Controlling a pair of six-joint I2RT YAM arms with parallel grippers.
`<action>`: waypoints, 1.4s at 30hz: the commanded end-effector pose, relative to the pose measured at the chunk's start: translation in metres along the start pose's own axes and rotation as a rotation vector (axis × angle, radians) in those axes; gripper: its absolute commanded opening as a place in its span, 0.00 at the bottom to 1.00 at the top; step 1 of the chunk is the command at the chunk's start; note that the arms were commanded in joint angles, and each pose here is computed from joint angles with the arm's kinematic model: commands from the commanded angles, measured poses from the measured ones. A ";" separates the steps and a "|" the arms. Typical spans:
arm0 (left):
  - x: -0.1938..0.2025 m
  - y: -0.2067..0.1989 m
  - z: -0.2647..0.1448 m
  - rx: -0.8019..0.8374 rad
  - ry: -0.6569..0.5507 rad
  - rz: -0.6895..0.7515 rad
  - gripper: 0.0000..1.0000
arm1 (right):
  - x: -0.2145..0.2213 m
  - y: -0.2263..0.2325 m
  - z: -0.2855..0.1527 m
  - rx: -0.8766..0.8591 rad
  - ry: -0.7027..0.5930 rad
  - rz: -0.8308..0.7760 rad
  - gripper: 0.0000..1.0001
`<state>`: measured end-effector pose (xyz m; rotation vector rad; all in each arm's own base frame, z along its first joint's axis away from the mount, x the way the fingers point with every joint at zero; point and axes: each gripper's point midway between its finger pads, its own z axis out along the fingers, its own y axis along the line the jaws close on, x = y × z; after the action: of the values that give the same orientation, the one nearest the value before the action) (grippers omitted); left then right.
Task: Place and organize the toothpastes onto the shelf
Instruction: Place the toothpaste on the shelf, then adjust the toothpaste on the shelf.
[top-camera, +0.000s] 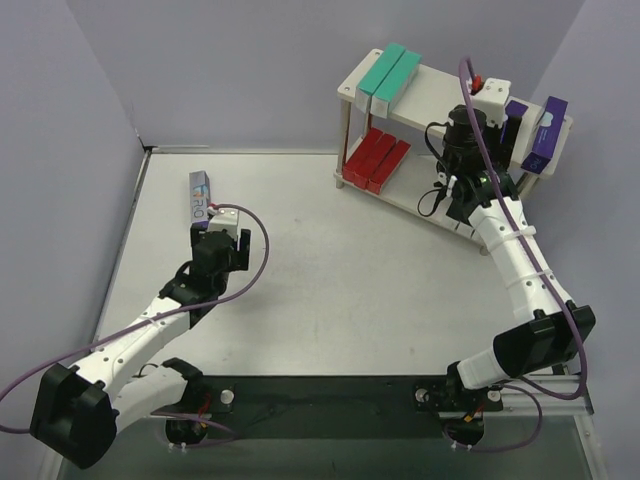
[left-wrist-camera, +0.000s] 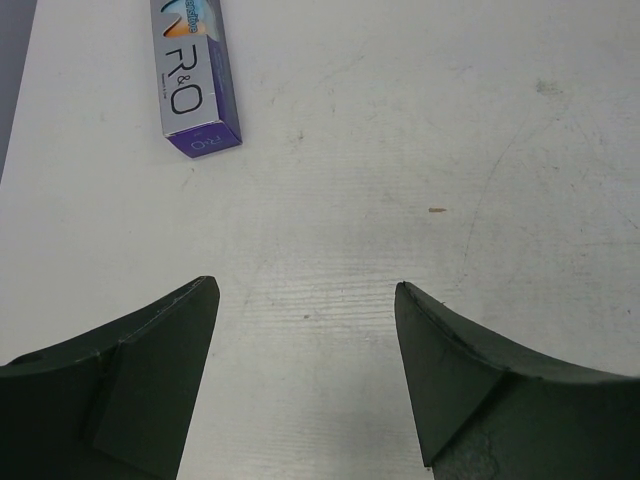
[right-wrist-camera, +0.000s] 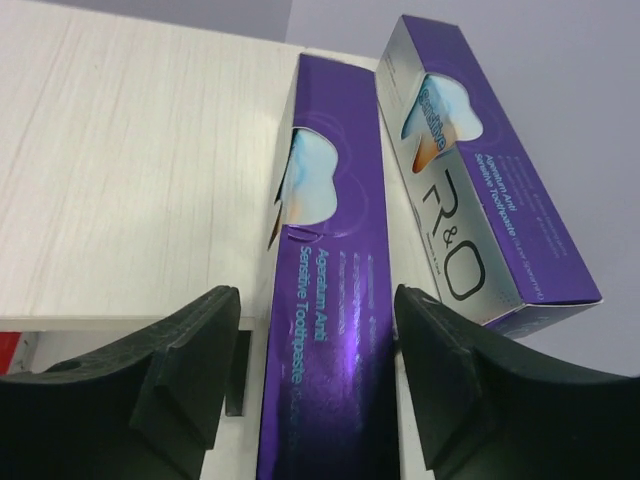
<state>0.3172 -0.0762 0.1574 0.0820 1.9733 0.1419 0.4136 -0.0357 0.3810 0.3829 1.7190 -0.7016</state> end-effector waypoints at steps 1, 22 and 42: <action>-0.008 -0.002 0.001 -0.006 -0.036 -0.003 0.82 | -0.007 -0.008 -0.005 0.017 -0.013 0.043 0.67; -0.008 -0.005 -0.001 0.010 -0.040 -0.001 0.82 | -0.040 -0.012 -0.027 -0.121 -0.036 0.024 0.56; -0.015 -0.009 -0.002 0.021 -0.073 0.002 0.81 | -0.037 0.006 -0.079 -0.624 -0.070 -0.259 0.65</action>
<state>0.3154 -0.0828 0.1541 0.1217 1.9671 0.1424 0.3824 0.0150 0.4167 -0.0813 1.8365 -0.3473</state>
